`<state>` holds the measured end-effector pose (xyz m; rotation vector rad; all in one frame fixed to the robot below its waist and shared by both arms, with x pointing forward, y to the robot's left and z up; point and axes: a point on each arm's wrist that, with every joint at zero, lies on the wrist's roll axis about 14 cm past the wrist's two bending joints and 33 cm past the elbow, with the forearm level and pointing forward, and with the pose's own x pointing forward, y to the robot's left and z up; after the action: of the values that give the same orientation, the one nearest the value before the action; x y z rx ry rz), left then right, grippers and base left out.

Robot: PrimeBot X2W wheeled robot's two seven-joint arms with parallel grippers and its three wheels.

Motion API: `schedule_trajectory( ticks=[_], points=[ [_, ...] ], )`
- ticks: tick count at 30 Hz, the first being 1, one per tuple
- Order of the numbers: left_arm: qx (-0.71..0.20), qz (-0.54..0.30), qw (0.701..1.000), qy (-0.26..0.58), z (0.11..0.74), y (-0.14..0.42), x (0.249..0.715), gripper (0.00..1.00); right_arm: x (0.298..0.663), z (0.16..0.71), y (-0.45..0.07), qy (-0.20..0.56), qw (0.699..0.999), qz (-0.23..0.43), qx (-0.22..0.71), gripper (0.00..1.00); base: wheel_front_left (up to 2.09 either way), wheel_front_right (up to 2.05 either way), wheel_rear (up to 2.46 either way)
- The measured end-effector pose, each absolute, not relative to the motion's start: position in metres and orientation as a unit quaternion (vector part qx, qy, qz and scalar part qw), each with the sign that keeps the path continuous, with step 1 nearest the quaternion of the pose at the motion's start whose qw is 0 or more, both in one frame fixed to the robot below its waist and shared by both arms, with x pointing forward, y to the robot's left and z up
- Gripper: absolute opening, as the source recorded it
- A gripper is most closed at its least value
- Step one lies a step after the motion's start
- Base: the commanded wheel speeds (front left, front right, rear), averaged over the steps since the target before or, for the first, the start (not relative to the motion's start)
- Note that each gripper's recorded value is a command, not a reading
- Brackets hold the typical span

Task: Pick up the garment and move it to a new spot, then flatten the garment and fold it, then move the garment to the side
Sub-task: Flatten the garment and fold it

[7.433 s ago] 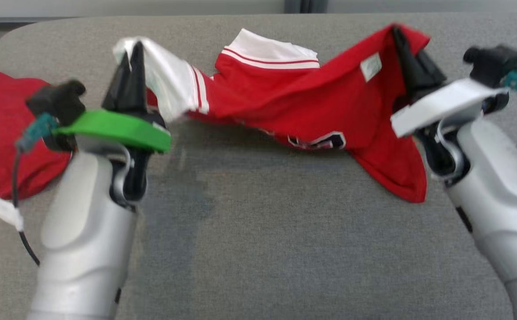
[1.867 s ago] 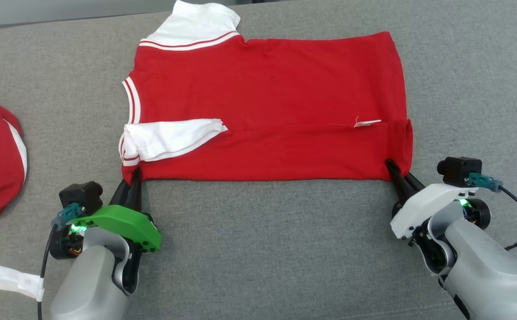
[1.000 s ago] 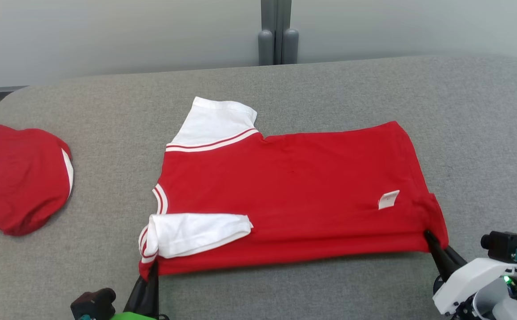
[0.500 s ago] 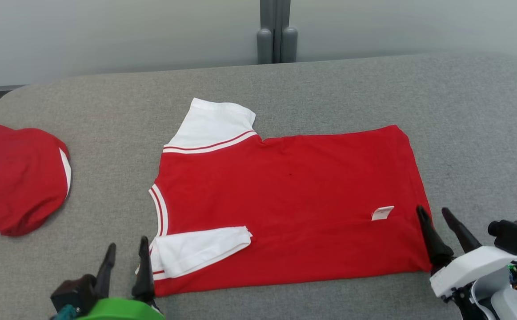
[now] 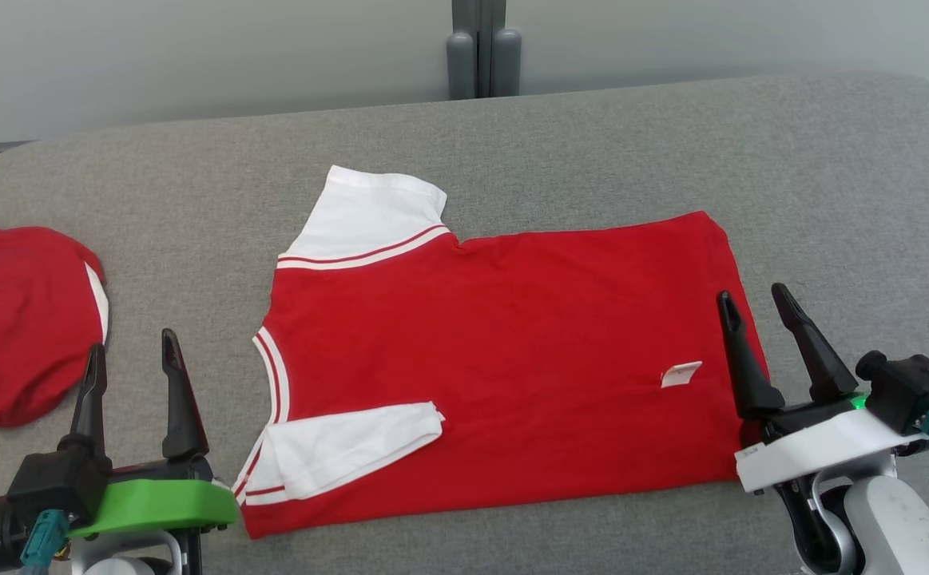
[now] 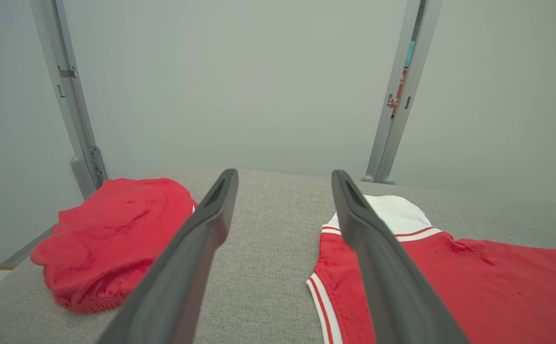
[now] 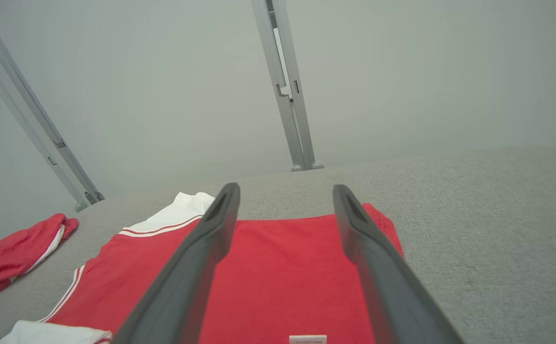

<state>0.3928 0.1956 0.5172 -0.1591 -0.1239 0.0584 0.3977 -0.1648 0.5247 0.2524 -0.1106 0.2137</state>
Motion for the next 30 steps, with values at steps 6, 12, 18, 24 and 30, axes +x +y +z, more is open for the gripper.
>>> schedule_trajectory(
  ticks=[6, 12, 18, 24, 30],
  points=[
    [-0.046, 0.032, 0.997, -0.046, 0.507, 0.197, 0.395, 1.0, 0.398, 0.536, -0.16, -0.079, 0.987, 0.109, 0.091, 1.0, 0.0, 0.0, 0.0],
    [-0.037, 0.033, 0.998, -0.029, 0.497, 0.198, 0.391, 1.0, 0.394, 0.535, -0.156, -0.082, 0.989, 0.105, 0.068, 1.0, 0.0, 0.0, 0.0],
    [-0.033, 0.03, 0.999, -0.018, 0.49, 0.196, 0.388, 1.0, 0.391, 0.533, -0.156, -0.081, 0.99, 0.097, 0.067, 1.0, 0.0, 0.0, 0.0],
    [-0.039, 0.033, 0.999, -0.014, 0.487, 0.196, 0.387, 1.0, 0.39, 0.532, -0.155, -0.079, 0.99, 0.095, 0.067, 1.0, 0.0, 0.0, 0.0],
    [-0.041, 0.036, 0.998, -0.014, 0.487, 0.197, 0.386, 1.0, 0.389, 0.531, -0.156, -0.077, 0.99, 0.093, 0.067, 1.0, 0.0, 0.0, 0.0]
  ],
)
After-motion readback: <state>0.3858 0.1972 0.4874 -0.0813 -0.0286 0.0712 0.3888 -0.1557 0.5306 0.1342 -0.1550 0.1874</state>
